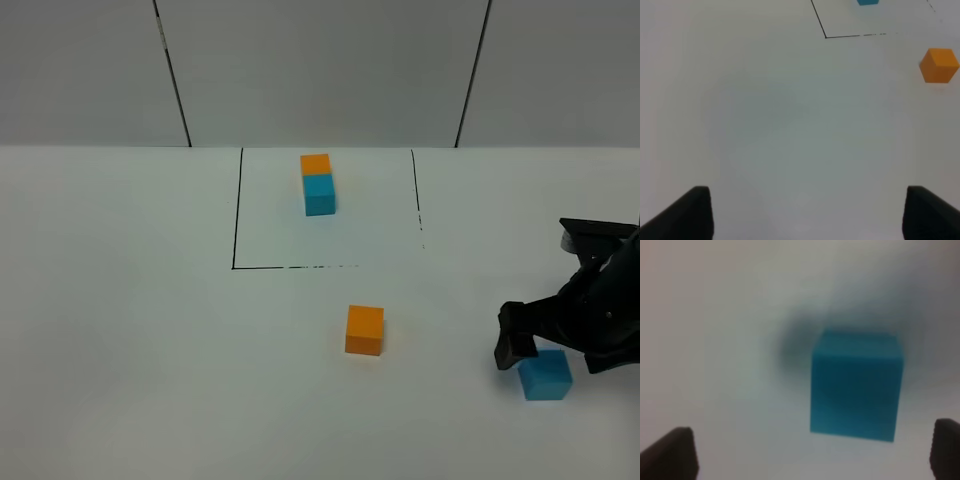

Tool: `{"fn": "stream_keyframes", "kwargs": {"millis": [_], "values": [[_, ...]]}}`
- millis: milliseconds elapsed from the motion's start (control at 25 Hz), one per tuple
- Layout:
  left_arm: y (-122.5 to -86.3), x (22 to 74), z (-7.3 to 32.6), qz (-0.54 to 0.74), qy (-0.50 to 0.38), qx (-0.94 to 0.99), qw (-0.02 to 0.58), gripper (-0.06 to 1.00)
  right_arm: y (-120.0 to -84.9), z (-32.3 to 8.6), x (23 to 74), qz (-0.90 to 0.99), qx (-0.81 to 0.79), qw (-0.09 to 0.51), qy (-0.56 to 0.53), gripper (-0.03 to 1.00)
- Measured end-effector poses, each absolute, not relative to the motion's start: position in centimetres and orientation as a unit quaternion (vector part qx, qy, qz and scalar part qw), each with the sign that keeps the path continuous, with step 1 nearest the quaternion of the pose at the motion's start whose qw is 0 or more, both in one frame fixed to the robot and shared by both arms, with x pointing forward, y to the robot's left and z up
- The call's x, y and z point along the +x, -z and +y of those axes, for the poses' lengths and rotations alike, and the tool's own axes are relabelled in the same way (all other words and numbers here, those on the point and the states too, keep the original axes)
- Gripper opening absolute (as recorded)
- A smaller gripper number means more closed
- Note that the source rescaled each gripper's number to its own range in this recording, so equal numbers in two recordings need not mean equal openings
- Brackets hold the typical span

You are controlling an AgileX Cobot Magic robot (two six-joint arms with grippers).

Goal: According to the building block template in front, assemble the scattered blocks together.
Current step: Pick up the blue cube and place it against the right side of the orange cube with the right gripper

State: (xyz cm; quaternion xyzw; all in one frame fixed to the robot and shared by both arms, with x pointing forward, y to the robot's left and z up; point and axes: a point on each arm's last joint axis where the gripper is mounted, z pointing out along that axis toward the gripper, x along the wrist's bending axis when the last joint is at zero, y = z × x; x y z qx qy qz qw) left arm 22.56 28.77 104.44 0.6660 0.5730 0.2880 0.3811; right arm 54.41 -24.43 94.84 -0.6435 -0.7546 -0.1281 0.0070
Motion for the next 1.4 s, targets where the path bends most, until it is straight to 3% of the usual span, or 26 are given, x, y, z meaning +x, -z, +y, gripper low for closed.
{"fn": "stream_keyframes", "kwargs": {"millis": [160,640,840,960,1040,1120,1160,1400], "values": [[-104.4,22.6,28.8,0.573,-0.288,0.666,0.381,0.73,-94.2,-24.7,54.9,-0.759,-0.640,-0.010,0.123,0.86],[-104.4,22.6,28.8,0.574,-0.288,0.665,0.381,0.73,-89.2,-24.9,55.4,-0.763,-0.643,0.021,0.060,0.80],[-104.4,22.6,28.8,0.574,-0.288,0.665,0.381,0.73,-88.8,-24.9,55.6,-0.756,-0.652,0.024,0.055,0.76],[-104.4,22.6,28.8,0.574,-0.288,0.665,0.381,0.73,-88.8,-25.0,55.7,-0.756,-0.652,0.022,0.051,0.63],[-104.4,22.6,28.8,0.574,-0.288,0.665,0.381,0.73,-88.7,-25.1,55.7,-0.758,-0.651,0.020,0.046,0.42],[-104.4,22.6,28.8,0.574,-0.288,0.665,0.381,0.73,-88.7,-25.1,55.7,-0.755,-0.654,0.021,0.048,0.07],[-104.4,22.6,28.8,0.574,-0.288,0.665,0.381,0.73,-88.7,-25.0,55.7,-0.753,-0.656,0.023,0.049,0.00],[-104.4,22.6,28.8,0.574,-0.288,0.665,0.381,0.73,-89.6,-24.4,56.2,-0.777,-0.628,0.031,0.039,0.00]]}}
